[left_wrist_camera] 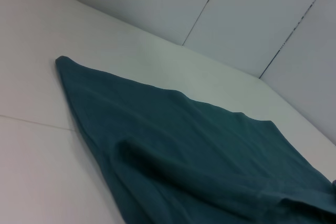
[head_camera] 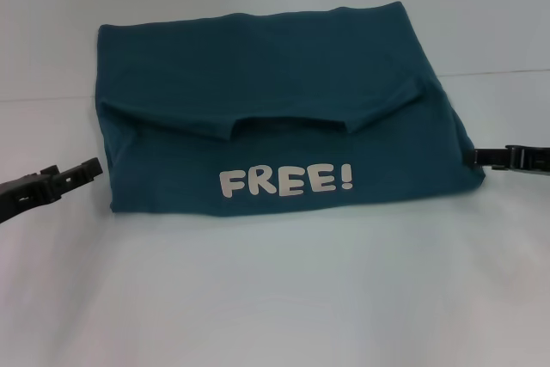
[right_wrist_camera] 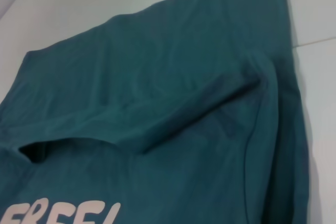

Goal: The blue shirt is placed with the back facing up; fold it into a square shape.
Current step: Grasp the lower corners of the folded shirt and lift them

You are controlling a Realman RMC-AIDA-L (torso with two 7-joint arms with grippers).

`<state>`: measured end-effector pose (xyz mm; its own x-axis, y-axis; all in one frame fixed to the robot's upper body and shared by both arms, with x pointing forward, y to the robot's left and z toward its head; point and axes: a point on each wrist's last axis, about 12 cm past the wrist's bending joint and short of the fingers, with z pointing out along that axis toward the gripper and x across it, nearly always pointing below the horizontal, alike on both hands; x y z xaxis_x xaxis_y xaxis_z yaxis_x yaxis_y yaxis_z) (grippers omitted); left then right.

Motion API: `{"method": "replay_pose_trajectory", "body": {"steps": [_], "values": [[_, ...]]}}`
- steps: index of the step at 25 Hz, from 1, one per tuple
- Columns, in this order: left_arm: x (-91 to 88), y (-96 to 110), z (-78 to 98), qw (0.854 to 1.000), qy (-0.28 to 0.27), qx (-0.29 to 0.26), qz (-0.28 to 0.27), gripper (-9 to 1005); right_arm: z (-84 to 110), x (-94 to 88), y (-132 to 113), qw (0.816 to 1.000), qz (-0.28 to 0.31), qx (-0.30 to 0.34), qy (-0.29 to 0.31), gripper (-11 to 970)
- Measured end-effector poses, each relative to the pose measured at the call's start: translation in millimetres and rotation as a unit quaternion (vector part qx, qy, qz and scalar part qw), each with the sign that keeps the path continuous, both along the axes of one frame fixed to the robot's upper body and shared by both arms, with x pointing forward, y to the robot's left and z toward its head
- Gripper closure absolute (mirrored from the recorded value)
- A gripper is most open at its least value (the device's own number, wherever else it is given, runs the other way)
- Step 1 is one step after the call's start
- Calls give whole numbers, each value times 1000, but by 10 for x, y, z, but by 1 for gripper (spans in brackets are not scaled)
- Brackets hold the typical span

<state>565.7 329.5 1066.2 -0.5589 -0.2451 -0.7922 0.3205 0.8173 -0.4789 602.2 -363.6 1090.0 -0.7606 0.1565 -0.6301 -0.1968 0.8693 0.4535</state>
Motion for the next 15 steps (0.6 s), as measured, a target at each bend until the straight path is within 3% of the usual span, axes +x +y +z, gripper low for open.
{"method": "replay_pose_trajectory", "body": {"steps": [15], "values": [[-11, -7, -10, 1000, 2, 1, -2, 93, -165, 118, 293, 999, -4, -33, 6, 220]]}}
